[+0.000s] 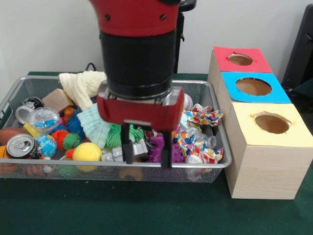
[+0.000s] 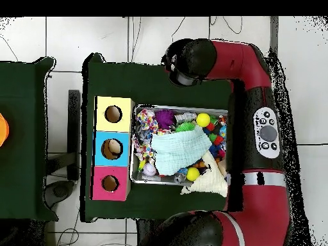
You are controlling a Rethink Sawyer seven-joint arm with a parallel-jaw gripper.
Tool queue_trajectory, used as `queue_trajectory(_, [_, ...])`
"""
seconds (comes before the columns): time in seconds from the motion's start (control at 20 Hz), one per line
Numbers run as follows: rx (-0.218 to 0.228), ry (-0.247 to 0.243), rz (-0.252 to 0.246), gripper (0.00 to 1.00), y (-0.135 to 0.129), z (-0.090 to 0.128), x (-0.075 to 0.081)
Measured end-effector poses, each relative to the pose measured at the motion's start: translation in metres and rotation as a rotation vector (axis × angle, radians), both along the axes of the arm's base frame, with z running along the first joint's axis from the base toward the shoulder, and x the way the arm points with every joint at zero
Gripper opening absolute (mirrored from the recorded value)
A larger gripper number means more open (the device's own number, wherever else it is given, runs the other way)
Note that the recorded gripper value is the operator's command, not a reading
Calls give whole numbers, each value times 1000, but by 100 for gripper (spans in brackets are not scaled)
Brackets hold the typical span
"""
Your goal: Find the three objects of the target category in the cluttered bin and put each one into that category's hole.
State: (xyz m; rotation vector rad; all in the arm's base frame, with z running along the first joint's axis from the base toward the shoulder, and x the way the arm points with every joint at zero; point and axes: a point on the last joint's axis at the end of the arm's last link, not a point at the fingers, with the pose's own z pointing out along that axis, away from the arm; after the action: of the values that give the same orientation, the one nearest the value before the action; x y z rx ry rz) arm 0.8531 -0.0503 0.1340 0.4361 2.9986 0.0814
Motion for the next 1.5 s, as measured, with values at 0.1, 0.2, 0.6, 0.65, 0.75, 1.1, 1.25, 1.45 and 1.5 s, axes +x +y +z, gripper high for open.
queue_trajectory(0.1, [-3,-4,6,100,5,10,2])
queue_trajectory(0.2, [-5,-5,9,100,7,17,2])
queue_trajectory(0.6, [-17,-18,4,100,-1,35,2])
queue_trajectory(0.65, [-17,-17,3,100,-3,36,2])
queue_trajectory(0.75, [-17,-11,1,100,-7,36,-2])
queue_trajectory(1.1, [-10,32,-16,100,-30,22,-19])
queue_trajectory(1.25, [-9,44,-22,100,-37,16,-24])
queue_trajectory(1.45, [-4,53,-22,100,-37,4,-26])
queue_trajectory(1.5, [-3,53,-22,100,-37,2,-26])
